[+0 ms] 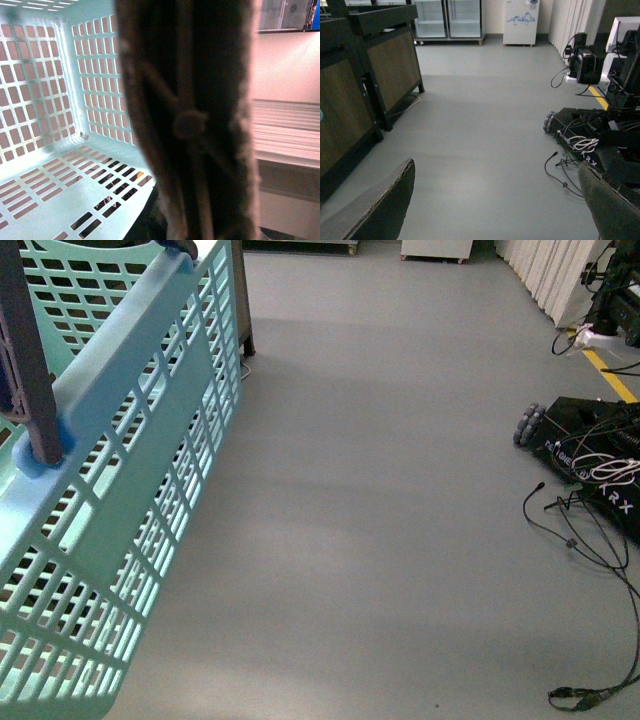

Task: Pick lemon and mango into basket

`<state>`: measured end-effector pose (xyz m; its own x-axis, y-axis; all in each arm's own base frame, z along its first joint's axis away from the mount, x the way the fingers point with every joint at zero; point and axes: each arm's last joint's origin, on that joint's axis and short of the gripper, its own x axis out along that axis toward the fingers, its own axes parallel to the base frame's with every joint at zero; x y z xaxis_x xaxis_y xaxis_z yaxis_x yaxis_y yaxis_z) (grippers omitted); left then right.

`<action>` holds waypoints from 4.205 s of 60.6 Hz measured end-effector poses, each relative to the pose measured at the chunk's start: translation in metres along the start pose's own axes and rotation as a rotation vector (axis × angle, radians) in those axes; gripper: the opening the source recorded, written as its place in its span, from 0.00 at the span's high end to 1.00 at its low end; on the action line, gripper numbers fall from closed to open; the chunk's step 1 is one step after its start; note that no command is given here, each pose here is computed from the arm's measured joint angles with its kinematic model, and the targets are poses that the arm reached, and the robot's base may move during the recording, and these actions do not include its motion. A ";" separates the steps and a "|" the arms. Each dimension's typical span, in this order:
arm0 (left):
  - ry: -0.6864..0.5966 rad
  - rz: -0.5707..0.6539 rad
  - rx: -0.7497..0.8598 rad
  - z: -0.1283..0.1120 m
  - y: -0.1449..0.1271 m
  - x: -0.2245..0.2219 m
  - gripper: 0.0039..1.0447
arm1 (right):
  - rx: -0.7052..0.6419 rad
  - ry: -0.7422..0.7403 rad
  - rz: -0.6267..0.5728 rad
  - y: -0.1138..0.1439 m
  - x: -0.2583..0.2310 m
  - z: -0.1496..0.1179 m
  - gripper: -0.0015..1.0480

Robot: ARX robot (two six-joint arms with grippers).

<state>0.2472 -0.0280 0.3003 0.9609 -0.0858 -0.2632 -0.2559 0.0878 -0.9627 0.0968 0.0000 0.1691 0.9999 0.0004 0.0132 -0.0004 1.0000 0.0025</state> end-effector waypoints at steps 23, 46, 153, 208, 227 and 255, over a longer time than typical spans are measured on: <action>0.000 0.000 0.000 0.000 0.000 0.000 0.96 | 0.000 0.000 0.000 0.000 0.000 0.000 0.08; 0.000 0.000 0.000 0.000 0.000 0.000 0.96 | 0.000 0.000 0.000 0.000 0.000 0.000 0.08; 0.003 0.001 -0.002 -0.001 0.000 0.000 0.96 | 0.000 0.000 -0.002 0.000 0.000 0.000 0.08; 0.004 0.002 -0.002 -0.001 0.001 0.000 0.96 | 0.000 0.001 -0.002 0.000 0.000 0.000 0.08; 0.003 0.004 -0.002 -0.001 0.001 0.000 0.96 | 0.000 0.000 -0.002 0.000 0.000 0.000 0.08; 0.004 0.003 -0.002 -0.001 0.001 0.000 0.96 | 0.000 0.000 -0.001 0.000 0.000 0.000 0.08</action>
<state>0.2471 -0.0287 0.2993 0.9597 -0.0890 -0.2665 -0.2592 0.0862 -0.9620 0.0968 0.0000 0.1691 0.9999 -0.0008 0.0135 0.0007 1.0000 0.0029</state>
